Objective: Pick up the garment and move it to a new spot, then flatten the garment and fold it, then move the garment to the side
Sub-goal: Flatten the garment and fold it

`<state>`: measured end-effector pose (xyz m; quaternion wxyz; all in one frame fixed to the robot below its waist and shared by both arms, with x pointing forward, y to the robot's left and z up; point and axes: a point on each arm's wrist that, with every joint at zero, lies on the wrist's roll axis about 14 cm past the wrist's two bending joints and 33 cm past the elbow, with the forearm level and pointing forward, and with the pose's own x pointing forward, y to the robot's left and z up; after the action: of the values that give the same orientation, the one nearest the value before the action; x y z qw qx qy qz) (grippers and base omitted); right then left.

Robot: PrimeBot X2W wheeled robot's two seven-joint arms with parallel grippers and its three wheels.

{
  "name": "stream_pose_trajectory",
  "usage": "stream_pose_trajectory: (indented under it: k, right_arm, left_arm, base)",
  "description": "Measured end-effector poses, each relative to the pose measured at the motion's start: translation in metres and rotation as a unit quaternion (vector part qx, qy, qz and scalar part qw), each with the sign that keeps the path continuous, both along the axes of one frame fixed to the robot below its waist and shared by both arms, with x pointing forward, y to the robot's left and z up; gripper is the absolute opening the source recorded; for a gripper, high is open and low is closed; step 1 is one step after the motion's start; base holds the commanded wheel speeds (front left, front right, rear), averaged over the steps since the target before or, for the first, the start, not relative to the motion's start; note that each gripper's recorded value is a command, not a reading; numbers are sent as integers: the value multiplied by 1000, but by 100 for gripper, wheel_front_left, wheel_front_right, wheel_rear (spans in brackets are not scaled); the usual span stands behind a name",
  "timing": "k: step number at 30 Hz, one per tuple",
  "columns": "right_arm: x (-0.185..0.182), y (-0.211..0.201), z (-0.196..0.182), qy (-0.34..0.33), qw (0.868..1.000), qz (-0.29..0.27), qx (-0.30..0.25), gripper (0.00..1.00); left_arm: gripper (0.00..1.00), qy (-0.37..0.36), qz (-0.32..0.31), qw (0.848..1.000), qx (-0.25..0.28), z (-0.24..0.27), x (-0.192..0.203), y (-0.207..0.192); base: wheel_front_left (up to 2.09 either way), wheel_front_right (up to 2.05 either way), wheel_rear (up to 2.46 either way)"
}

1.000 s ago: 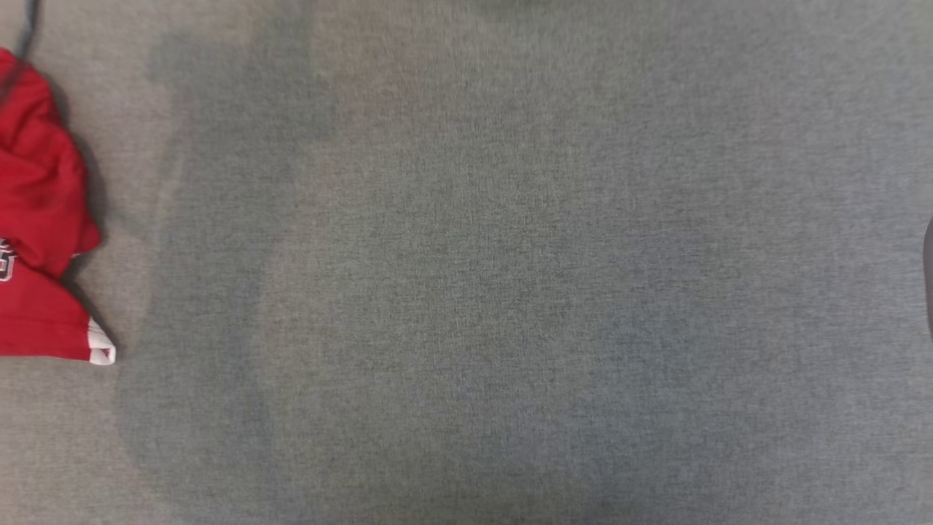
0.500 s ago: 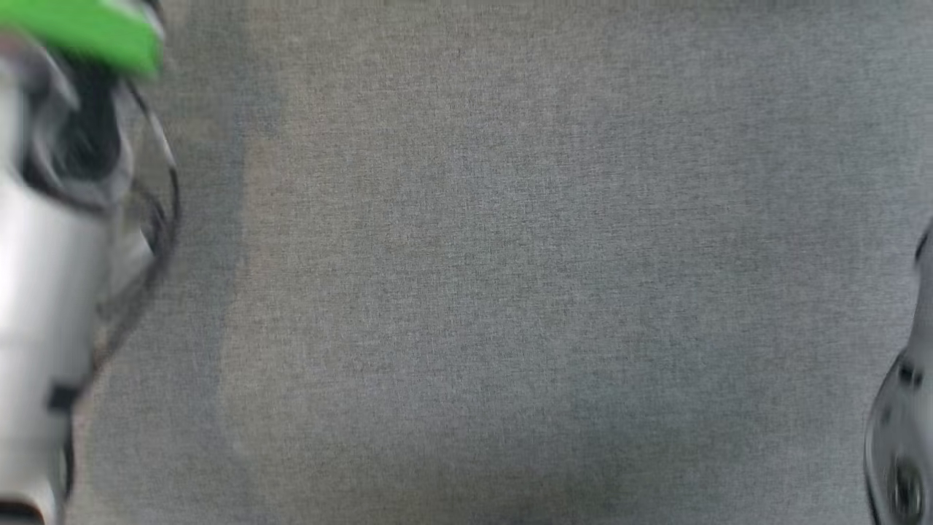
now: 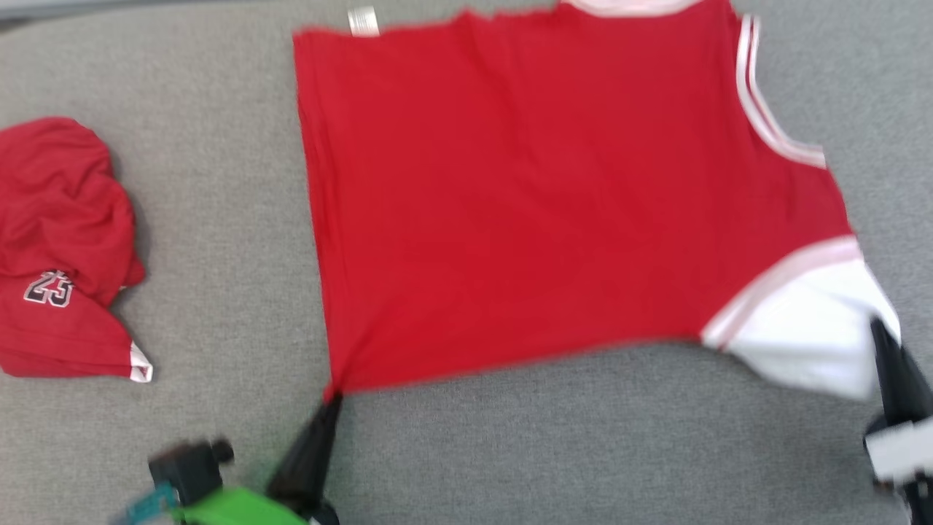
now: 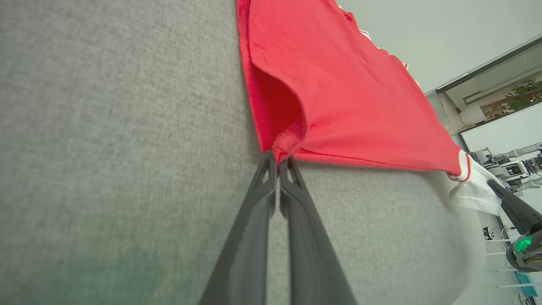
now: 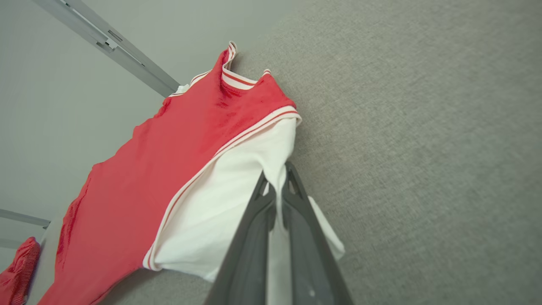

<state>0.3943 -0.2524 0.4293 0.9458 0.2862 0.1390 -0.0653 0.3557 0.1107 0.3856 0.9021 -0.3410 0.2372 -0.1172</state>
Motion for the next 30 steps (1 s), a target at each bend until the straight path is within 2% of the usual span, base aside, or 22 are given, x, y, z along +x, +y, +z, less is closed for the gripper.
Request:
stream_pose_trajectory:
  k: [5, 8, 12, 17, 24, 25, 26, 27, 29, 30]
  right_arm:
    - [-74, -16, -17, 55, 998, -41, 5, 0]
    - [-80, -14, -17, 58, 998, -36, -1, 0]
    - [-47, -9, -3, 37, 999, -2, -30, 0]
    - [-2, 5, 10, 30, 996, 48, -67, 0]
    - [46, 26, 17, 46, 988, 102, -106, 0]
    - [51, 29, 17, 48, 987, 106, -110, 44]
    - [55, 31, 16, 51, 986, 112, -115, 100]
    - [58, 32, 16, 51, 985, 114, -119, 100]
    - [67, 32, 22, 38, 985, 110, -129, 100]
    - [71, 33, 26, 28, 985, 108, -130, 100]
  left_arm:
    - [0, 18, 30, 999, -16, 12, -54, -9]
    - [0, 11, 41, 999, -25, 21, -65, -9]
    - [0, -15, 25, 999, -16, 35, -58, -11]
    - [0, -58, -16, 998, -3, 59, -25, -18]
    - [0, -64, -37, 997, 25, 67, 12, -17]
    - [0, -63, -33, 997, 28, 66, 18, -16]
    - [4, -62, -27, 997, 30, 65, 25, -15]
    - [45, -58, -30, 997, 33, 62, 28, -15]
    - [100, -58, -38, 997, 44, 57, 32, -16]
    - [100, -63, -38, 996, 40, 58, 35, -16]
  base:
    - [0, 0, 0]
    - [0, 0, 0]
    - [0, 0, 0]
    - [0, 0, 0]
    - [0, 0, 0]
    - [0, 0, 0]
    - [0, 0, 0]
    - [0, 0, 0]
    - [0, 0, 0]
    - [0, 0, 0]
